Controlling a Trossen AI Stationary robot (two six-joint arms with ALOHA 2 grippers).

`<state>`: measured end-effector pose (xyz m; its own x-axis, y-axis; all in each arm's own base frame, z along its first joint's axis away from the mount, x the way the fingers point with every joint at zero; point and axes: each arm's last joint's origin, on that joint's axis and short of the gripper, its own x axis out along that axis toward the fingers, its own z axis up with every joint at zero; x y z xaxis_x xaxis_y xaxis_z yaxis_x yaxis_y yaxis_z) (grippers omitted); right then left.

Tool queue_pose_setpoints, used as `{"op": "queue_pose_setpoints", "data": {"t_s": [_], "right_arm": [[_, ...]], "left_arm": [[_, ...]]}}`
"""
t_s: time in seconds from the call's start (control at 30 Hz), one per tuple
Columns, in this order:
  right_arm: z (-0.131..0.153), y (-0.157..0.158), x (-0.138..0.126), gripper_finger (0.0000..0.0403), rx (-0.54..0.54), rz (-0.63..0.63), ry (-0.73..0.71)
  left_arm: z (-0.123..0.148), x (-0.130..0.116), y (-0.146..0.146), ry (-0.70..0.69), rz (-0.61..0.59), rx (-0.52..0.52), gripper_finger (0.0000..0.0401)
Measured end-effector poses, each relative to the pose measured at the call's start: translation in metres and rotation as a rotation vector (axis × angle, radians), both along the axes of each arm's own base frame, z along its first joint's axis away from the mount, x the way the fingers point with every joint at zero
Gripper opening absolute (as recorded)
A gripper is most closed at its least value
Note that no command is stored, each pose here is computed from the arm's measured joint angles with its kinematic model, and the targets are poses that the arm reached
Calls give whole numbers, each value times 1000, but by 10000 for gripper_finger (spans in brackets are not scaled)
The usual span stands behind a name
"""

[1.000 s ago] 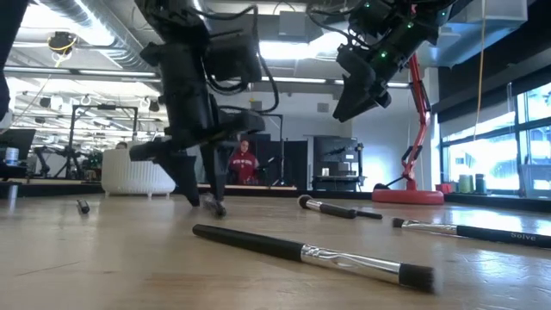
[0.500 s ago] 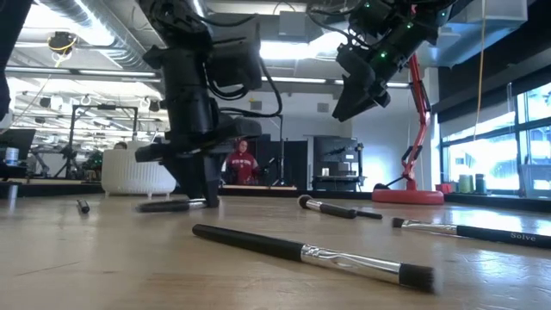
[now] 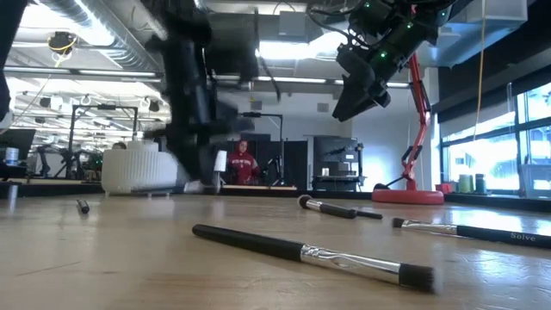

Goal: Put items in baskets/containers
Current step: Put the powder brush into the organizer

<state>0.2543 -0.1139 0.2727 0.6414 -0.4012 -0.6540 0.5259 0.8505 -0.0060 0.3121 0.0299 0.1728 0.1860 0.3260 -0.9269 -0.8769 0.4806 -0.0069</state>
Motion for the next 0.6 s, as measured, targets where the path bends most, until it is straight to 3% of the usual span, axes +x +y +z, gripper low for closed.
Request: {"op": "queue_pose_setpoints", "data": {"t_s": [0.1,0.23,0.4,0.6], "right_arm": [[0,0,0,154,-1,0,-2],[1,0,1,154,-6,-1,-16],[2,-1,2,154,-11,-1,-27],[4,-1,3,154,-43,21,-31]], "left_arm": [[29,-10,7,11,46,170,59],[80,-27,23,-61,135,461,58],[122,-57,41,-65,294,832,58],[119,-78,58,23,477,1091,59]]}}
